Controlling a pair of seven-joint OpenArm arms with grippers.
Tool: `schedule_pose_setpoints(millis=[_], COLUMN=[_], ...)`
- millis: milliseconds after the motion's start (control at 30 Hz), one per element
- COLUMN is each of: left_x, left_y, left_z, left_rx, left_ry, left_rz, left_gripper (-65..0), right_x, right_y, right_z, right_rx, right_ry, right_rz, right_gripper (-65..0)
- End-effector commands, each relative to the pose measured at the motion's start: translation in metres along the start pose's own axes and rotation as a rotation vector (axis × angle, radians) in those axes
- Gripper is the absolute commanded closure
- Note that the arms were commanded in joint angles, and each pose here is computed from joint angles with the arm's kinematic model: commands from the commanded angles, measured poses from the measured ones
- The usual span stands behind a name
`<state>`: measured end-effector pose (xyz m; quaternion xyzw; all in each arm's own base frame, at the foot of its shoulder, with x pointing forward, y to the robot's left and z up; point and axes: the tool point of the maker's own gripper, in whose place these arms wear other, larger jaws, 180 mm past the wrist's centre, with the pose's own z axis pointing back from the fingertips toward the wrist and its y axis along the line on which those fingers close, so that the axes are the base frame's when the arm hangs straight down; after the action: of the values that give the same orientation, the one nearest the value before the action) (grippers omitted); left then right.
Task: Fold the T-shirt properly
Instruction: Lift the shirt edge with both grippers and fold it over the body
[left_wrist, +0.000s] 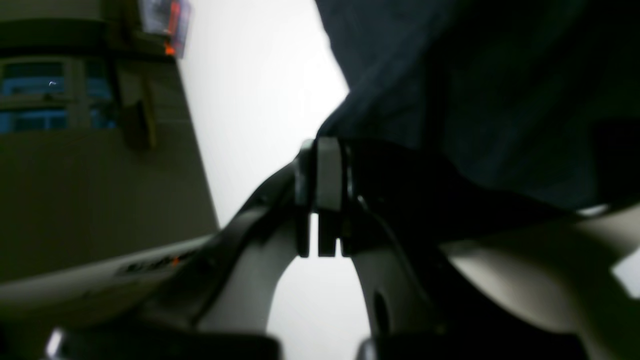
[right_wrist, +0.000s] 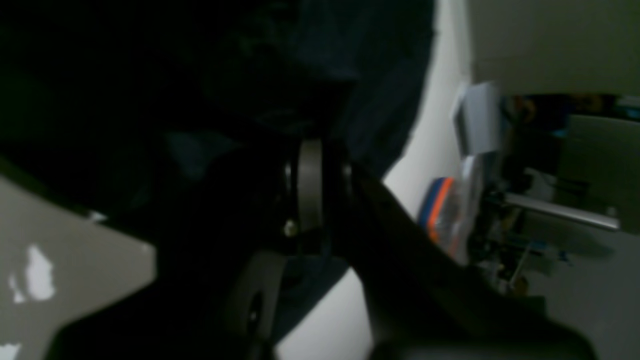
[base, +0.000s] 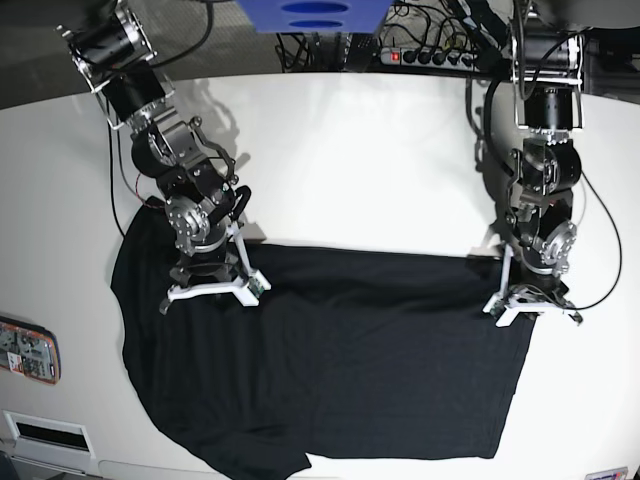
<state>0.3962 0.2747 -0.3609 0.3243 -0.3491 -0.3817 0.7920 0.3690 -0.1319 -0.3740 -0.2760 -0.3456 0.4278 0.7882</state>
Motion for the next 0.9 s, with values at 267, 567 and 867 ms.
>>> schedule_pose_setpoints(millis=[267, 567, 867], left_x=[0.015, 0.036, 0.044], left_y=[0.028, 0.055, 0.033], left_z=[-0.019, -0.021, -0.035], left_rx=[0.064, 0.114, 0.049], left_ry=[0.021, -0.011, -0.008], left_rz=[-0.115, -0.096, -0.161], left_gripper=[0.0, 0.0, 0.0], right_x=[0.011, 0.013, -0.011], right_y=[-0.044, -0.049, -0.03], right_z=[-0.025, -0.026, -0.042], right_rx=[-0.083, -0.091, -0.044], right_ry=[-0.016, -0.017, 0.035], right_rz=[0.01, 0.011, 0.038], right_gripper=[0.0, 0.0, 0.0])
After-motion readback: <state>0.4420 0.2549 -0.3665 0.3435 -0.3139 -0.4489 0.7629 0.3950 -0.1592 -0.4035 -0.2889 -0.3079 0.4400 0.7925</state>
